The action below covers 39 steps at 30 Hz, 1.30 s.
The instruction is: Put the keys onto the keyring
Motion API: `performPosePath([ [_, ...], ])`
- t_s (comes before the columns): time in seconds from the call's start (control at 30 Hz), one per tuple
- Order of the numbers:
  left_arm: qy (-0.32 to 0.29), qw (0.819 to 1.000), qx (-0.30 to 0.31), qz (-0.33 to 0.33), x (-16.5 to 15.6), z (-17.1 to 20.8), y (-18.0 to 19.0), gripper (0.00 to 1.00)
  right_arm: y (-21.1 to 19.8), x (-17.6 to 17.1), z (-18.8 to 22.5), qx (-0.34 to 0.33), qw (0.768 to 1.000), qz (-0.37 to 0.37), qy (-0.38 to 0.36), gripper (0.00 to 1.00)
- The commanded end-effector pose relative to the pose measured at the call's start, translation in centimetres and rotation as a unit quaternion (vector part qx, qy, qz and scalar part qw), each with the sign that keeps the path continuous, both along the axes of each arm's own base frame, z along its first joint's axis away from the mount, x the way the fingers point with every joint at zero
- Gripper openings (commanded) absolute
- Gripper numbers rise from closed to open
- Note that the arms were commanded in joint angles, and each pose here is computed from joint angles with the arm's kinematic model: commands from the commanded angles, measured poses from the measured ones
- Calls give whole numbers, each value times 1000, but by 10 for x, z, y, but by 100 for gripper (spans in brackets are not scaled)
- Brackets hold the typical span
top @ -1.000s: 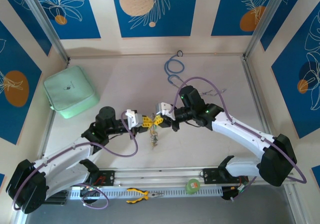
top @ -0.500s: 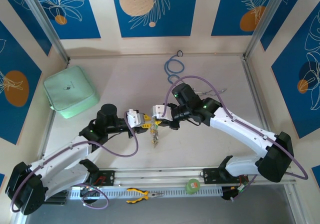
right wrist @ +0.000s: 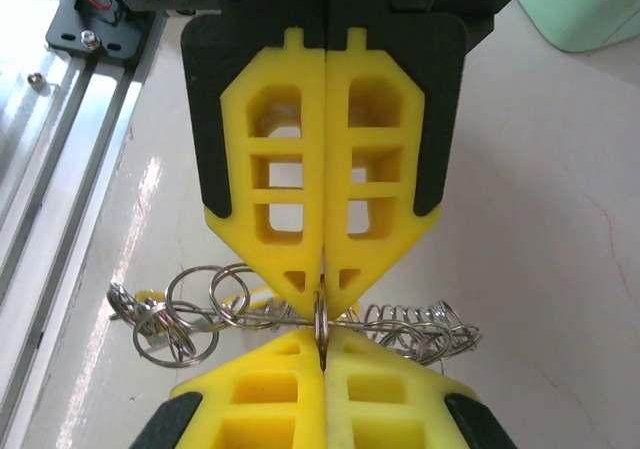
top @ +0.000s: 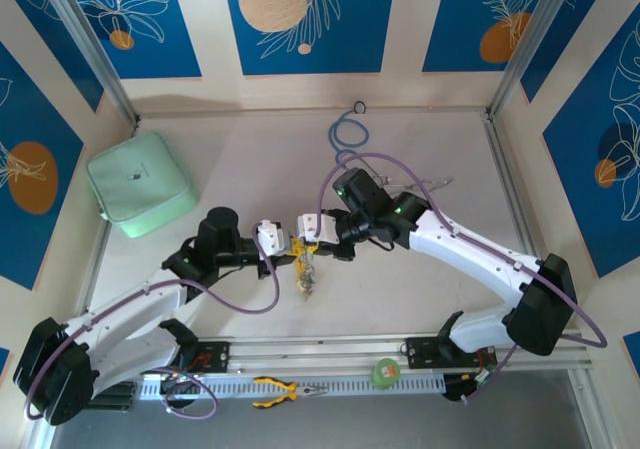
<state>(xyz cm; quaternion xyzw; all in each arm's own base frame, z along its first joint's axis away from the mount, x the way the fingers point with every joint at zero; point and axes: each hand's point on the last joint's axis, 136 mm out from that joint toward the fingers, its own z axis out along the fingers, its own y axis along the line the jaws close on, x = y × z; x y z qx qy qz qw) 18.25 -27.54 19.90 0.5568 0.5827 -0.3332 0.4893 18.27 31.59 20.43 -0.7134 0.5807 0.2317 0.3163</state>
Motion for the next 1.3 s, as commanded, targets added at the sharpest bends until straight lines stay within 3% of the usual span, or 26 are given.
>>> performPosePath([
  [0.0, -20, 999, -19, -27, -6, 18, -6, 0, 8, -3, 33, 89, 996, 14, 8, 13],
  [0.07, -22, 999, -31, -27, -7, 21, -6, 0, 1, -2, 36, 124, 992, 10, 24, 29],
  [0.13, -20, 998, -54, -27, -8, 27, -8, 0, -6, -2, 33, 155, 987, 9, 45, 35],
  [0.53, -11, 996, -82, -32, -9, 31, -10, 0, -10, -6, 21, 174, 981, 10, 89, 36],
  [0.87, -11, 995, -88, -34, -11, 34, -11, 0, -4, -6, 17, 170, 980, 16, 100, 23],
  [0.97, -9, 995, -89, -33, -11, 34, -11, 0, -3, -4, 16, 167, 981, 13, 97, 15],
  [1.07, -9, 996, -87, -25, -9, 34, -10, 0, -4, -4, 18, 166, 982, 11, 92, 0],
  [1.1, -8, 997, -81, -16, -6, 32, -9, 2, -4, -3, 19, 166, 982, 8, 86, 0],
  [1.13, -10, 997, -73, -5, -3, 30, -7, 16, -5, -2, 20, 163, 983, 5, 82, 0],
  [1.17, -12, 998, -65, 2, -1, 28, -5, 21, -6, -1, 20, 158, 984, -1, 76, 0],
  [1.27, -19, 999, -41, 13, 1, 24, -1, 26, -9, 3, 10, 111, 993, -13, 42, 0],
])
